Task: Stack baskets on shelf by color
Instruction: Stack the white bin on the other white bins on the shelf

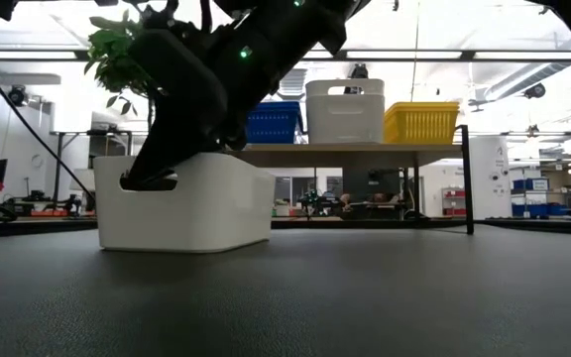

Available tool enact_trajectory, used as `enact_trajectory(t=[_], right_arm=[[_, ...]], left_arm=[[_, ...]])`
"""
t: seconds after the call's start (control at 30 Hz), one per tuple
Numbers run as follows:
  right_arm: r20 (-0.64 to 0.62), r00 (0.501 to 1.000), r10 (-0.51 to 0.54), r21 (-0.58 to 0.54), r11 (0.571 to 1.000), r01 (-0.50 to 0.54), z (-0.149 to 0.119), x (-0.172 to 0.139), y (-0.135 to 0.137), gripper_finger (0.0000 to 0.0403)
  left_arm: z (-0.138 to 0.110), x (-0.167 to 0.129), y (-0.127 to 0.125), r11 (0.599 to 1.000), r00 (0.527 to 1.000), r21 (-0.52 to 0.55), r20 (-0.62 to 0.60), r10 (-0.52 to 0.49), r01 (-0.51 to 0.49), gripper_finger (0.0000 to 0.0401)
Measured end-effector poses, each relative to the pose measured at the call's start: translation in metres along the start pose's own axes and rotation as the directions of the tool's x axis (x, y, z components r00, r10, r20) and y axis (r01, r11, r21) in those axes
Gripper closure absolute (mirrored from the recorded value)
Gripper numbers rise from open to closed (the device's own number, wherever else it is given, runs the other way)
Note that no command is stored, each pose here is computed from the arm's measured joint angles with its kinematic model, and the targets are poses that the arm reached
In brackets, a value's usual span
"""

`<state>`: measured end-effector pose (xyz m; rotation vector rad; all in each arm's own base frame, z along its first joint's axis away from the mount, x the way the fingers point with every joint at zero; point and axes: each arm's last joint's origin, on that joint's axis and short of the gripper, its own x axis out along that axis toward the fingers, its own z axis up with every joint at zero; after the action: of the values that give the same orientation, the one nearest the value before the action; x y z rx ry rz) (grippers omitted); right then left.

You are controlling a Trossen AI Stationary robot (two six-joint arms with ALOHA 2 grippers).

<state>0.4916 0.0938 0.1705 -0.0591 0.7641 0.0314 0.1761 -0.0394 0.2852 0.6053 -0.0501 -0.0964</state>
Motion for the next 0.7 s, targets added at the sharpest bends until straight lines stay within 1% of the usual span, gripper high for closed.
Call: enact_trajectory(t=[0.13,0.17,0.27,0.4,0.5,0.7], right_arm=[[0.001,1.000,0.003,-0.038,0.999,-0.003,0.000,0.000,0.001,0.0380],[0.003,1.000,0.005,-0.043,0.999,-0.005,0.001,-0.002,0.001,0.0386],[0.007,1.000,0.014,-0.047,0.999,-0.013,0.003,-0.006,0.002,0.0391],[-0.023,0.999,0.025,-0.073,0.997,-0.026,0.006,-0.018,0.007,0.0394],[-0.060,0.998,0.033,-0.110,0.993,-0.039,0.007,-0.033,0.013,0.0394],[-0.121,0.991,0.056,-0.190,0.979,-0.078,0.013,-0.073,0.029,0.0394]], left_arm=[[0.000,0.000,0.000,1.000,1.000,0.000,0.000,-0.001,0.001,0.0320],[0.000,0.000,0.000,1.000,1.000,0.000,0.000,-0.001,0.001,0.0320],[0.000,0.000,0.000,1.000,1.000,0.000,0.000,0.000,0.000,0.0320],[0.000,0.000,0.000,1.000,1.000,-0.001,-0.001,-0.001,0.001,0.0320],[0.000,0.000,0.000,1.000,1.000,-0.001,-0.001,-0.001,0.001,0.0320],[0.000,0.000,0.000,1.000,1.000,-0.001,0.000,-0.001,0.001,0.0320]])
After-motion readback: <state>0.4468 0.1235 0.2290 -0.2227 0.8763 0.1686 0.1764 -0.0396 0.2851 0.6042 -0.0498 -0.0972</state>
